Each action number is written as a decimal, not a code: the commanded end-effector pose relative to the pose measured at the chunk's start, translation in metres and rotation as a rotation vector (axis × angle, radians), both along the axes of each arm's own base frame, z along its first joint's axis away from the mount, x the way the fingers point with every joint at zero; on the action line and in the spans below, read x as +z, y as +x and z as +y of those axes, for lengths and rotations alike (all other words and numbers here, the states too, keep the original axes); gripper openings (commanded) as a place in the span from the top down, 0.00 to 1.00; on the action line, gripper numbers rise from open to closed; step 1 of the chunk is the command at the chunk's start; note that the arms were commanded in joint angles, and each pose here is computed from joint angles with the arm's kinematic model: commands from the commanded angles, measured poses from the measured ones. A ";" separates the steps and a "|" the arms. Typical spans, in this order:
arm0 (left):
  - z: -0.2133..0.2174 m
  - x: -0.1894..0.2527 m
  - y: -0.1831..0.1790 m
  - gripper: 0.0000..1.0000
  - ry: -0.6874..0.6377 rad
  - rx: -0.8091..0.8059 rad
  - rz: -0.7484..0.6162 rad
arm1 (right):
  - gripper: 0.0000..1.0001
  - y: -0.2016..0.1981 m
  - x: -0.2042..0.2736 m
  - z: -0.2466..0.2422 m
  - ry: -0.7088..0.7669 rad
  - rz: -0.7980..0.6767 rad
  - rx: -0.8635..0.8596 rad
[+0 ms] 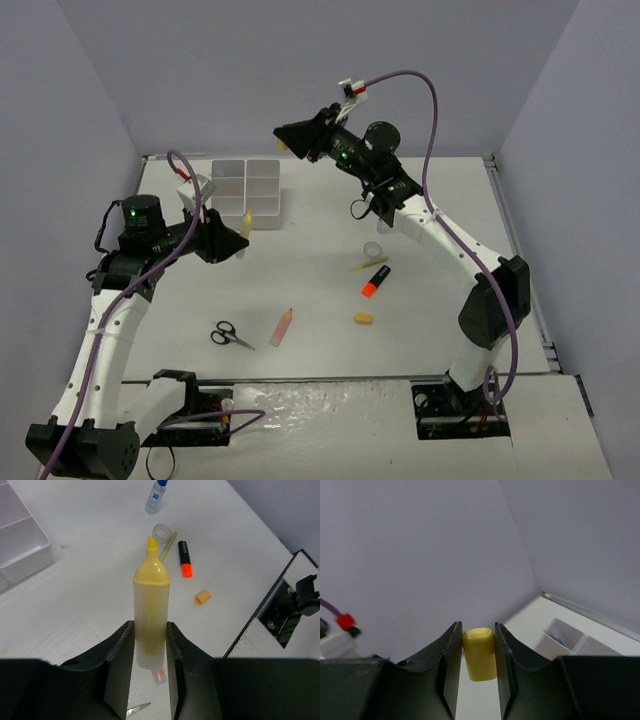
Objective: Sort the stationery into containers
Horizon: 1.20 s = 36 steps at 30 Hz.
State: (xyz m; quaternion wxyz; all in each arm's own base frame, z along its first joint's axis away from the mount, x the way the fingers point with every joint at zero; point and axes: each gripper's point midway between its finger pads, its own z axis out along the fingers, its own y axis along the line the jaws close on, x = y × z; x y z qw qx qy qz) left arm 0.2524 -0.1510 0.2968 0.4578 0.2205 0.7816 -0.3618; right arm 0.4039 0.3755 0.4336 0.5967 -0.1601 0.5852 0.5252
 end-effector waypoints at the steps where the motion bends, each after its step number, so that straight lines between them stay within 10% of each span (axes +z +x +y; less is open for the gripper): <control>1: -0.007 0.062 0.019 1.00 -0.117 0.024 -0.183 | 1.00 -0.055 0.089 0.006 0.371 -0.166 0.277; 36: -0.014 0.124 0.016 1.00 -0.273 0.012 -0.302 | 1.00 -0.109 0.096 0.023 0.408 -0.249 0.502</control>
